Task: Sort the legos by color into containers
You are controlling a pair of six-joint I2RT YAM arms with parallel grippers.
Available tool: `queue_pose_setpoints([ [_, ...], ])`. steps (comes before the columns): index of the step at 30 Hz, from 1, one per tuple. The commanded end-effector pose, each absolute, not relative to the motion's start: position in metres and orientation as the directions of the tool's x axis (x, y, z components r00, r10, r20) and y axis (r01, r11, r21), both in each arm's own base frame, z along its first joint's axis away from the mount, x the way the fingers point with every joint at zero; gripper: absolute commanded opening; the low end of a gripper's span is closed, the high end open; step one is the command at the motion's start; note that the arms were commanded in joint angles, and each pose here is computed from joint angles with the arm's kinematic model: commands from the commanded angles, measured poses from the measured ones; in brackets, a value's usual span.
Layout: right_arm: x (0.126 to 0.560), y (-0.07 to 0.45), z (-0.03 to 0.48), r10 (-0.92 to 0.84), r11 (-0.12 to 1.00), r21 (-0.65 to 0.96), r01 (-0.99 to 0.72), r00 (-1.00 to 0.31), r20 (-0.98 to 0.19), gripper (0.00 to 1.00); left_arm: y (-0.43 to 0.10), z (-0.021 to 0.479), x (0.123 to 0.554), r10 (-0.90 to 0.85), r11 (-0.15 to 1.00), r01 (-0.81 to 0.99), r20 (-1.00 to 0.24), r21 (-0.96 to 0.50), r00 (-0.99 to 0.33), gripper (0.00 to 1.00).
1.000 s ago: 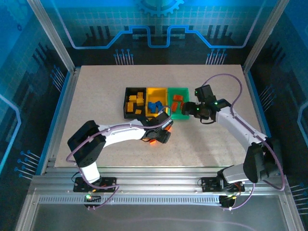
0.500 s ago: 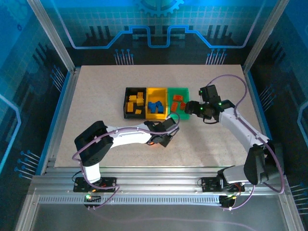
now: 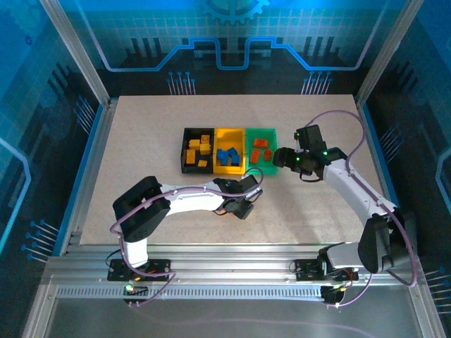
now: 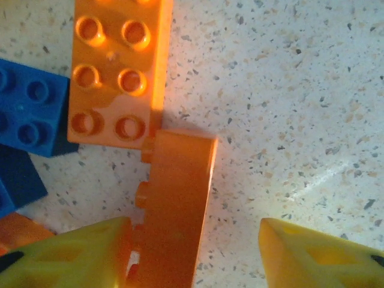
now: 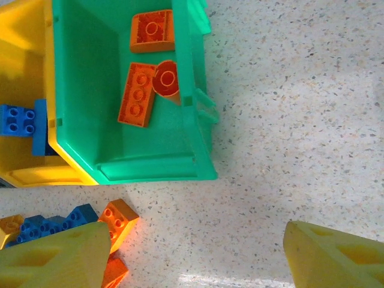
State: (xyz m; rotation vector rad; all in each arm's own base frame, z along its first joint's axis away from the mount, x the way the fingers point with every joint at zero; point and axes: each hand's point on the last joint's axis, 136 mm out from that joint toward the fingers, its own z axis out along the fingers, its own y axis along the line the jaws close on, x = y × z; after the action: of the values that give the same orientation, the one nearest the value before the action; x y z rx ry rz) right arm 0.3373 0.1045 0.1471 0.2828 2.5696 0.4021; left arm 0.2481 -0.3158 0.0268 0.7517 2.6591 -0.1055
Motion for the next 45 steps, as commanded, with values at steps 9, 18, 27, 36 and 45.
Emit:
queue_pose_setpoints([
  [9, 0.335, 0.099, 0.148, 0.307, 0.918, 0.375, 0.132, -0.836, -0.456, 0.77, -0.312, 0.027, 0.242, 0.469, 0.875, 0.482, -0.344, 0.052, -0.814, 0.54],
  [18, 0.332, 0.093, 0.153, 0.311, 0.920, 0.365, 0.141, -0.829, -0.465, 0.77, -0.309, 0.035, 0.253, 0.453, 0.886, 0.453, -0.388, 0.098, -0.803, 0.21],
  [27, 0.321, 0.074, 0.154, 0.356, 0.907, 0.382, 0.177, -0.807, -0.471, 0.78, -0.326, 0.132, 0.286, 0.190, 0.913, 0.353, -0.554, -0.204, -0.811, 0.12],
  [36, 0.316, 0.072, 0.148, 0.378, 0.895, 0.404, 0.192, -0.808, -0.453, 0.77, -0.354, 0.164, 0.398, 0.001, 0.920, 0.237, -0.605, -0.311, -0.796, 0.10],
  [45, 0.313, 0.075, 0.146, 0.387, 0.886, 0.423, 0.191, -0.807, -0.446, 0.78, -0.372, 0.131, 0.461, -0.036, 0.951, 0.151, -0.579, -0.272, -0.815, 0.10],
])
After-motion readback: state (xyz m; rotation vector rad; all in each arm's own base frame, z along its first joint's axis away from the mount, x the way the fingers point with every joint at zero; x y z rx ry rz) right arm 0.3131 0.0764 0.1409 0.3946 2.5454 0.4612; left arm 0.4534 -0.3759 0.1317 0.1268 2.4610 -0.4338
